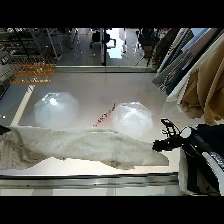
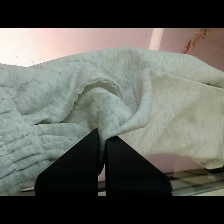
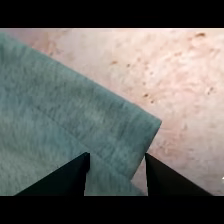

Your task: Fold the clothes and pants, and hang the long-sleeved shirts on hangers.

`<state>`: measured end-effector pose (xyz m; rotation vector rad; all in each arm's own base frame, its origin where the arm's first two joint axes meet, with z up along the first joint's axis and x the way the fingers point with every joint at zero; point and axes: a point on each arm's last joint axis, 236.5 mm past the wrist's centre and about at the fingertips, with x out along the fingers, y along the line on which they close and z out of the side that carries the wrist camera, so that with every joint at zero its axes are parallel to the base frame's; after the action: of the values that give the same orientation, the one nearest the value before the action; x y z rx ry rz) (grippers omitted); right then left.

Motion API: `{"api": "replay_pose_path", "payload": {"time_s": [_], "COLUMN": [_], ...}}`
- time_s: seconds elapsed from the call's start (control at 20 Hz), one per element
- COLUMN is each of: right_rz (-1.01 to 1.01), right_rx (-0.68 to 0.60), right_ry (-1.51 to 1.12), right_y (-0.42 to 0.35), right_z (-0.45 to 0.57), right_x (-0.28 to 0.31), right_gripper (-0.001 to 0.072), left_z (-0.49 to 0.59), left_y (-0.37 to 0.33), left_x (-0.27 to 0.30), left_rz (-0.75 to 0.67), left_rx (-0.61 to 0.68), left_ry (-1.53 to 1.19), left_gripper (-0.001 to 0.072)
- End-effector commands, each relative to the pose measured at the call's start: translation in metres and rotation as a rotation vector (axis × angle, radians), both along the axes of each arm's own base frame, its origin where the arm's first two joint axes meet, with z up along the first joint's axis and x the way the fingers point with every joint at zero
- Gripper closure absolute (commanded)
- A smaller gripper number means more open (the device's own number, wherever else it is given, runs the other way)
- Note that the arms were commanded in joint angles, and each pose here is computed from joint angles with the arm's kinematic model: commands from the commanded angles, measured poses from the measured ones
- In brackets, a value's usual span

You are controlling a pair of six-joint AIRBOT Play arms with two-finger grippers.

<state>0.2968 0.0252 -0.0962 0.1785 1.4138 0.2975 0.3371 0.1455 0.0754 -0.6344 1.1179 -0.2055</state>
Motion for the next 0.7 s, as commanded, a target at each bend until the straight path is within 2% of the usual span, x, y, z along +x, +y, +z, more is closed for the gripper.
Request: {"api": "replay_pose_path", "payload": {"time_s": [0.0,0.2,0.3,0.35,0.45,0.65], "right_rz": [-0.023,-0.016,-0.004,0.012,0.065,0.070], "right_rx": [-0.004,-0.011,0.033,0.057,0.066,0.006], "right_ry": [-0.053,-0.061,0.010,0.052,0.060,-0.077], "right_y": [-0.005,-0.007,0.003,0.010,0.019,0.008], "right_z": [-0.005,-0.001,-0.007,-0.010,-0.012,0.031], "right_x": [0.019,0.024,0.009,0.001,-0.003,0.042], "right_gripper": [0.0303,0.0303,0.0304,0.0331,0.0683,0.0686], "left_z": [0.000,0.000,0.000,0.000,0.000,0.015], "left_y": [-0.002,-0.003,-0.003,-0.003,-0.004,-0.004], "left_x": [-0.001,-0.003,-0.003,-0.003,-0.003,0.000], "left_rz": [-0.006,-0.013,-0.013,-0.013,-0.013,0.014], "left_rx": [-0.006,-0.012,-0.012,-0.012,-0.013,-0.018], "left_ry": [0.005,0.010,0.010,0.010,0.011,-0.011], "left_gripper": [0.0695,0.0695,0.0695,0.0695,0.0695,0.0695]}}
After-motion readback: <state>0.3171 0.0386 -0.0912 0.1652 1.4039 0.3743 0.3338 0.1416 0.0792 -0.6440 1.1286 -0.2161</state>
